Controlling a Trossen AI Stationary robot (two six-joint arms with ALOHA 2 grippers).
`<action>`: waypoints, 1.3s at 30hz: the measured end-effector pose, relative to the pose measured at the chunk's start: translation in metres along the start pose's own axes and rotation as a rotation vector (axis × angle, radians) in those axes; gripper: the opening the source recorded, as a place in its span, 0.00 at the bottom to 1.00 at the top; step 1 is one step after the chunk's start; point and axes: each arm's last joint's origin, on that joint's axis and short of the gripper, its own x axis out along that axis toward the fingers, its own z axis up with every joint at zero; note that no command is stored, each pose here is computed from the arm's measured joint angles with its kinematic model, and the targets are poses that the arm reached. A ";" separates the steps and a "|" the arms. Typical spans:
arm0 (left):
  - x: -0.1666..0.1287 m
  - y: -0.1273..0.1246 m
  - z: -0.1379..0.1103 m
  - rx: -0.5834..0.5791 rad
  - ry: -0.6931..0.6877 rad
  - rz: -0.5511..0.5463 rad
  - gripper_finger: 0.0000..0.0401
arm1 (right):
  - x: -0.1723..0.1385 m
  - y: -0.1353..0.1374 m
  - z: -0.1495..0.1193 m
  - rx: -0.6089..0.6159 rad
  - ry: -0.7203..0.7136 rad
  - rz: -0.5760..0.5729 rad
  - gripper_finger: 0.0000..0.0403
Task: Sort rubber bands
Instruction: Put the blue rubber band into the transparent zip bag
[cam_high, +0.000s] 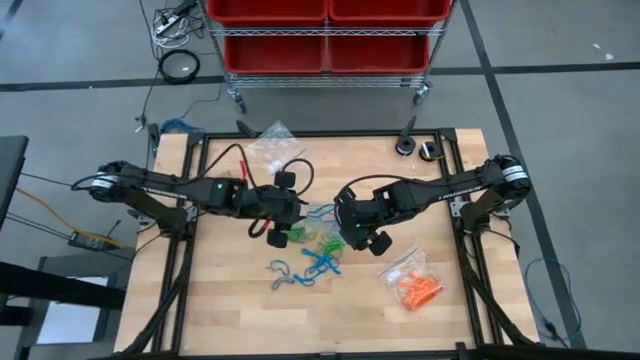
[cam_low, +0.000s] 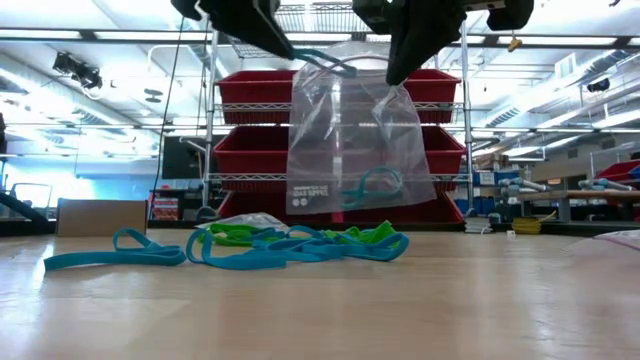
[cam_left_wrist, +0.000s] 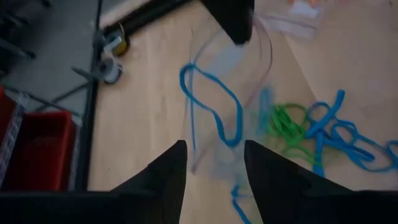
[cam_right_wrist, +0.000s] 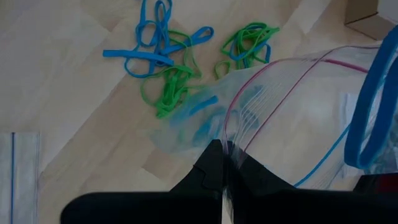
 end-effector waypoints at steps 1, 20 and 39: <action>0.000 0.001 -0.001 -0.003 0.010 -0.003 0.42 | 0.000 0.000 0.000 0.000 0.000 0.000 0.00; 0.028 0.002 0.003 0.080 -0.016 0.032 0.40 | 0.000 -0.001 0.001 0.003 -0.014 -0.011 0.00; 0.014 -0.012 0.023 0.179 -0.083 0.008 0.12 | 0.000 0.000 0.000 0.003 0.002 0.000 0.00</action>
